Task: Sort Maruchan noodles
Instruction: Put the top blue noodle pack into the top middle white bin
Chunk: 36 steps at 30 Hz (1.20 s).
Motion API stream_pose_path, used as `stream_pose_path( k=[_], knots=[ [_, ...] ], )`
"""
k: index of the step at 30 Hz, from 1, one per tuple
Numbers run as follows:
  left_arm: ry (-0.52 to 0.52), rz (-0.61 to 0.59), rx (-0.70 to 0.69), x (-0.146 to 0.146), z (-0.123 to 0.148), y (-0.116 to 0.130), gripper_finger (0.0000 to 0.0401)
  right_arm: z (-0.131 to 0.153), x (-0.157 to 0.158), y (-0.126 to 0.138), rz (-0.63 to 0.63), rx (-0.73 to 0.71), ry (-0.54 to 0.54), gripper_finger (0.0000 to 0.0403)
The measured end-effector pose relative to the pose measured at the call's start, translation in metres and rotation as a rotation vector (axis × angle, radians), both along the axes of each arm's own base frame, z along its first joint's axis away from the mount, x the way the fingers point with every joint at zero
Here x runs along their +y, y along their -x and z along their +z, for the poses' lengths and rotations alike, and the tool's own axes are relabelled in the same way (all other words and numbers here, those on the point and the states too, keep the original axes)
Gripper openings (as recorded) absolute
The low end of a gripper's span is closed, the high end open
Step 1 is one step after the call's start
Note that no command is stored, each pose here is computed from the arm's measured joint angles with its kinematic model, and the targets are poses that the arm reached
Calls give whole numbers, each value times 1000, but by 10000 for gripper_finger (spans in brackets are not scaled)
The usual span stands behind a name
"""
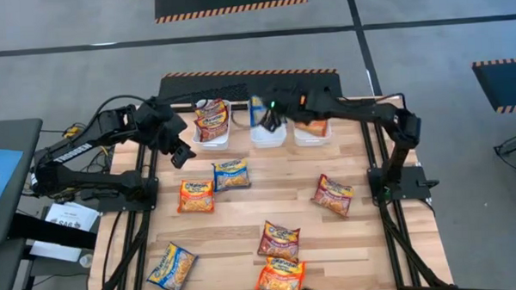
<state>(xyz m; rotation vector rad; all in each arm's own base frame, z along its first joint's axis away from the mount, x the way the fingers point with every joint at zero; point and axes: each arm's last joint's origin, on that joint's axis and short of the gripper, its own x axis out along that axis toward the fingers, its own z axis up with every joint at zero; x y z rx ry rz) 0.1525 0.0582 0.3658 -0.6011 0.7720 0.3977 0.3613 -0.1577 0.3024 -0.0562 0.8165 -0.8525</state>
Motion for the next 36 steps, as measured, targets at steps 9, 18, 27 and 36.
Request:
stream_pose_path(
  k=[9,18,27,36],
  knots=[
    [-39,-7,-66,4,4,-9,185,-12,-64,2,90,-57,44,5],
    [-170,45,-121,15,9,-17,185,-54,-66,-17,135,73,20,5],
    [-210,137,-116,32,10,-11,185,-75,-64,-24,148,130,-13,13],
    [-211,172,-114,38,10,-8,185,-81,-65,-16,138,120,-142,92]
  ],
)
